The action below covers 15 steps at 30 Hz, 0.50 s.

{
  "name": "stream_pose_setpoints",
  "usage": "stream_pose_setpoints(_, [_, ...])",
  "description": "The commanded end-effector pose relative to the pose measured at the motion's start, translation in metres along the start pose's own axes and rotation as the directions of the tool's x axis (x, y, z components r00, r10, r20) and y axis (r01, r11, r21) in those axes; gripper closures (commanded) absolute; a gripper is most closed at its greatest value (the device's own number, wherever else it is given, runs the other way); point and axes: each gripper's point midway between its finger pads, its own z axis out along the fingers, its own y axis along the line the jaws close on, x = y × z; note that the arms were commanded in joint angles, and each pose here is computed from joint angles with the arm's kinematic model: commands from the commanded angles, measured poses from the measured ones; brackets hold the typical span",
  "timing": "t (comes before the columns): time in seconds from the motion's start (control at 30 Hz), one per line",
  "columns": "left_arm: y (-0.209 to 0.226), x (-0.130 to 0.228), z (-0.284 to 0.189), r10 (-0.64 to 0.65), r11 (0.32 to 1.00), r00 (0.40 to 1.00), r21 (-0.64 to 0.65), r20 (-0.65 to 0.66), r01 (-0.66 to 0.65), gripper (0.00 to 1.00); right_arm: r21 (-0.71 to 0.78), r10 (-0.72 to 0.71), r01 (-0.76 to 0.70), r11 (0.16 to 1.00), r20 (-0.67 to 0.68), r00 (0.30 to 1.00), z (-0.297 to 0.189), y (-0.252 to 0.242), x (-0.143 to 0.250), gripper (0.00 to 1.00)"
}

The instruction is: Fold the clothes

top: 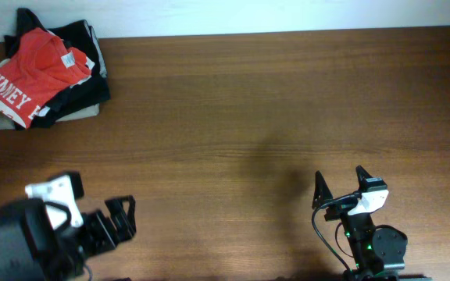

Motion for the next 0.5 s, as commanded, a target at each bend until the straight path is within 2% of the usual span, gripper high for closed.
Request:
stream_pose_setpoints(0.0, [0.007,0.001,0.019,0.010,1.000,0.997,0.012,0.074,-0.011,0.01,0.000,-0.004,0.004,1.000,-0.002,1.000,0.000,0.000,0.003,0.01])
stream_pose_setpoints(0.07, [0.004,-0.007,0.041,0.060,0.996,0.986,0.051,0.153,-0.069,0.01,-0.001,-0.004,0.004,1.000,-0.002,1.000,0.000,0.000,0.003,0.01])
stream_pose_setpoints(0.17, [-0.001,-0.012,0.085,0.129,0.974,0.933,0.132,0.337,-0.182,0.01,-0.001,-0.004,0.004,1.000,-0.002,1.000,0.000,0.000,0.003,0.01])
stream_pose_setpoints(0.27, [0.005,0.006,0.112,0.144,0.963,0.912,0.156,0.385,-0.218,0.01,-0.001,-0.004,0.004,1.000,-0.002,1.000,0.000,0.000,0.003,0.01])
stream_pose_setpoints(0.33, [0.011,-0.001,0.115,0.143,0.965,0.871,0.130,0.469,-0.228,0.01,0.000,-0.004,0.004,1.000,-0.002,1.000,0.000,0.000,0.003,0.01])
stream_pose_setpoints(0.47, [0.017,-0.022,0.109,0.130,0.965,0.748,0.090,0.651,-0.246,0.01,0.000,-0.004,0.004,1.000,-0.002,1.000,0.000,0.000,0.003,0.01])
